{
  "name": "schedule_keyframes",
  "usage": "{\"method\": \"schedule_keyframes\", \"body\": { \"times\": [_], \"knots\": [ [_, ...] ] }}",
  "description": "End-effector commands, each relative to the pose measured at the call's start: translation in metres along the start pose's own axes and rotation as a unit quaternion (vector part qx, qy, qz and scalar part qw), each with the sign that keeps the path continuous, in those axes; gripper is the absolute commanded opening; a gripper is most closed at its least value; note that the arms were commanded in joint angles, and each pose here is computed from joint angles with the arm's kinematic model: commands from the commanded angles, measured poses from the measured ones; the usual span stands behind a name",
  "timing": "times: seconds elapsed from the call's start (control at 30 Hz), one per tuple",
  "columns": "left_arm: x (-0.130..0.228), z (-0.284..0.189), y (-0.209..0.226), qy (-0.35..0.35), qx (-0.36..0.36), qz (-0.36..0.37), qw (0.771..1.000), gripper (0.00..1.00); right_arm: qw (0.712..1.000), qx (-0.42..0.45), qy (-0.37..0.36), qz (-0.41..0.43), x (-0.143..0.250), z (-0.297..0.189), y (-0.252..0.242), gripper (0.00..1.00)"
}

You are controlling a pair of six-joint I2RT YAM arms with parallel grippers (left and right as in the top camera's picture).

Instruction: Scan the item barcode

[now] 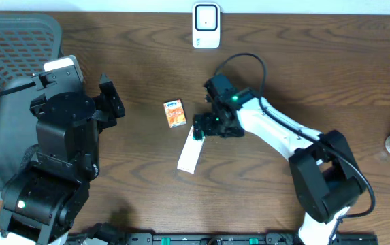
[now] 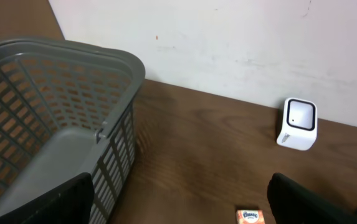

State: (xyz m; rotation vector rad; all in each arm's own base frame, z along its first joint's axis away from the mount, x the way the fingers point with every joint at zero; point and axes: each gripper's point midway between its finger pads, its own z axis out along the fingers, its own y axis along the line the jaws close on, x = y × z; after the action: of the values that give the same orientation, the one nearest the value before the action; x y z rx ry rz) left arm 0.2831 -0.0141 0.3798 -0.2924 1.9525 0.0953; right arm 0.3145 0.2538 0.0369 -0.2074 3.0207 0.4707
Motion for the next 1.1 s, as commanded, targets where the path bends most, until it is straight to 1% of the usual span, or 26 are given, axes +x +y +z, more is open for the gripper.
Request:
{"method": "schedule_keyframes", "body": {
  "times": [0.0,0.1,0.2,0.4,0.73,1.07],
  "knots": [
    [0.002,0.001,0.003,0.001,-0.006,-0.001,1.0,0.89,1.0,-0.013,-0.028,-0.005,-0.021,-0.025,0.018,0.99],
    [0.002,0.001,0.003,0.001,-0.006,-0.001,1.0,0.89,0.998,0.02,-0.026,0.057,-0.021,-0.034,0.008,0.99],
    [0.002,0.001,0.003,0.001,-0.006,-0.001,1.0,0.89,0.996,0.041,-0.029,0.072,-0.019,-0.032,0.006,0.99],
    [0.002,0.001,0.003,0.001,-0.006,-0.001,1.0,0.89,0.995,0.064,-0.008,0.078,-0.006,-0.007,0.012,0.99],
    [0.002,0.001,0.003,0.001,-0.007,-0.001,1.0,0.89,0.993,0.081,0.032,0.077,-0.01,0.031,0.021,0.99],
    [0.002,0.001,0.003,0.001,-0.006,-0.001,1.0,0.89,0.992,0.098,0.049,0.068,0.0,0.038,0.02,0.97]
  ]
}}
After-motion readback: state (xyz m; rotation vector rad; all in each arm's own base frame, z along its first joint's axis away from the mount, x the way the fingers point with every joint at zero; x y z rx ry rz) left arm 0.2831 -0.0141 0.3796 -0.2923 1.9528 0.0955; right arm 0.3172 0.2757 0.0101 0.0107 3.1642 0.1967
